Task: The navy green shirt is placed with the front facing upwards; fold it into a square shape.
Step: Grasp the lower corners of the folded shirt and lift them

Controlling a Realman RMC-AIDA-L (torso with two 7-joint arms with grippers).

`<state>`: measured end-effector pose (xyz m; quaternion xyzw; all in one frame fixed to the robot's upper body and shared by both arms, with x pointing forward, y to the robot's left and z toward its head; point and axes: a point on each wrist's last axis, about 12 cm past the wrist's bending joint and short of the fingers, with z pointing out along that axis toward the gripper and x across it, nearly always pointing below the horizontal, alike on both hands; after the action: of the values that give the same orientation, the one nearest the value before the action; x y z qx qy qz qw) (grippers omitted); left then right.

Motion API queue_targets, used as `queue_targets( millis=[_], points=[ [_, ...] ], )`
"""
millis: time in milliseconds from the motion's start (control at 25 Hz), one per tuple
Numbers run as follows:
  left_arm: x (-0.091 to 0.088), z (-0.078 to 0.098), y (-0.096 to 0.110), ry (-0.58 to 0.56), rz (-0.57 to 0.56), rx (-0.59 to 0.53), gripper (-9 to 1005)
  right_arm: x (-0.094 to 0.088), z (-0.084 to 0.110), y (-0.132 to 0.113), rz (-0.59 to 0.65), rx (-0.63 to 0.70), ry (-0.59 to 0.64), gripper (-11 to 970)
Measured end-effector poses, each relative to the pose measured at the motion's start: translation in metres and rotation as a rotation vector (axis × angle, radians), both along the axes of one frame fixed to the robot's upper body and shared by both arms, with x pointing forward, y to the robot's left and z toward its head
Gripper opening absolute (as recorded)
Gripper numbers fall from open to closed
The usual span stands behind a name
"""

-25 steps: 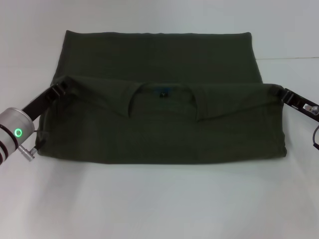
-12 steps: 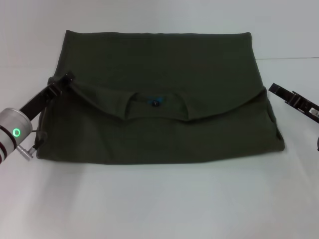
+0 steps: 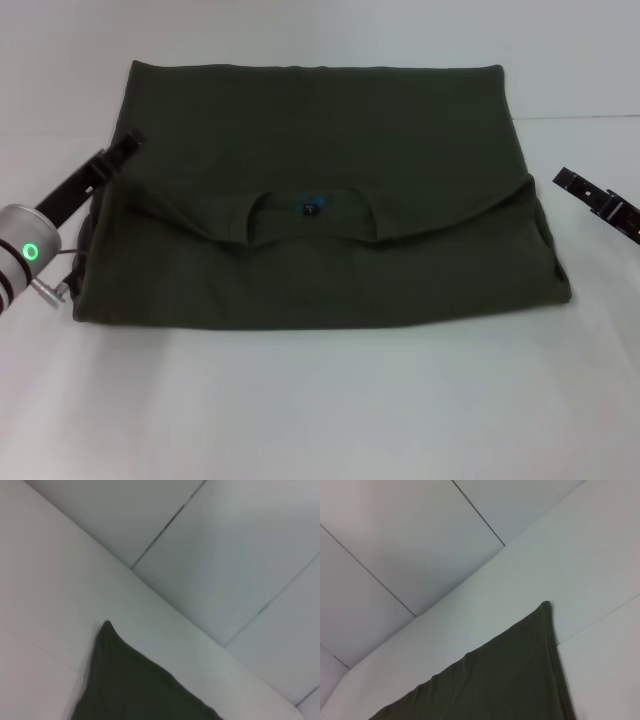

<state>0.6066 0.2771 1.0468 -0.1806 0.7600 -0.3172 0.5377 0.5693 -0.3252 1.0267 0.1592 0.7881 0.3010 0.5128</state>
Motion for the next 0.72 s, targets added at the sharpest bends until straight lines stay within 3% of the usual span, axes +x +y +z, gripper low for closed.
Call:
queue_targets(
  millis=[160,280,480,720],
  points=[
    [-0.004,-0.001,0.012,0.000,0.034,-0.032,863,-0.005,0.000,-0.003,0.005,0.012,-0.013,876],
    [-0.012,0.000,0.026,0.024,-0.006,-0.072,877,-0.012,0.003,-0.011,0.017,0.043,-0.035,874],
    [-0.033,0.013,0.056,0.147,-0.170,-0.120,885,-0.029,0.012,-0.035,0.066,0.131,-0.021,871],
    [-0.050,0.036,0.082,0.359,-0.359,-0.027,883,-0.042,0.024,-0.057,0.165,0.150,0.066,866]
  ],
)
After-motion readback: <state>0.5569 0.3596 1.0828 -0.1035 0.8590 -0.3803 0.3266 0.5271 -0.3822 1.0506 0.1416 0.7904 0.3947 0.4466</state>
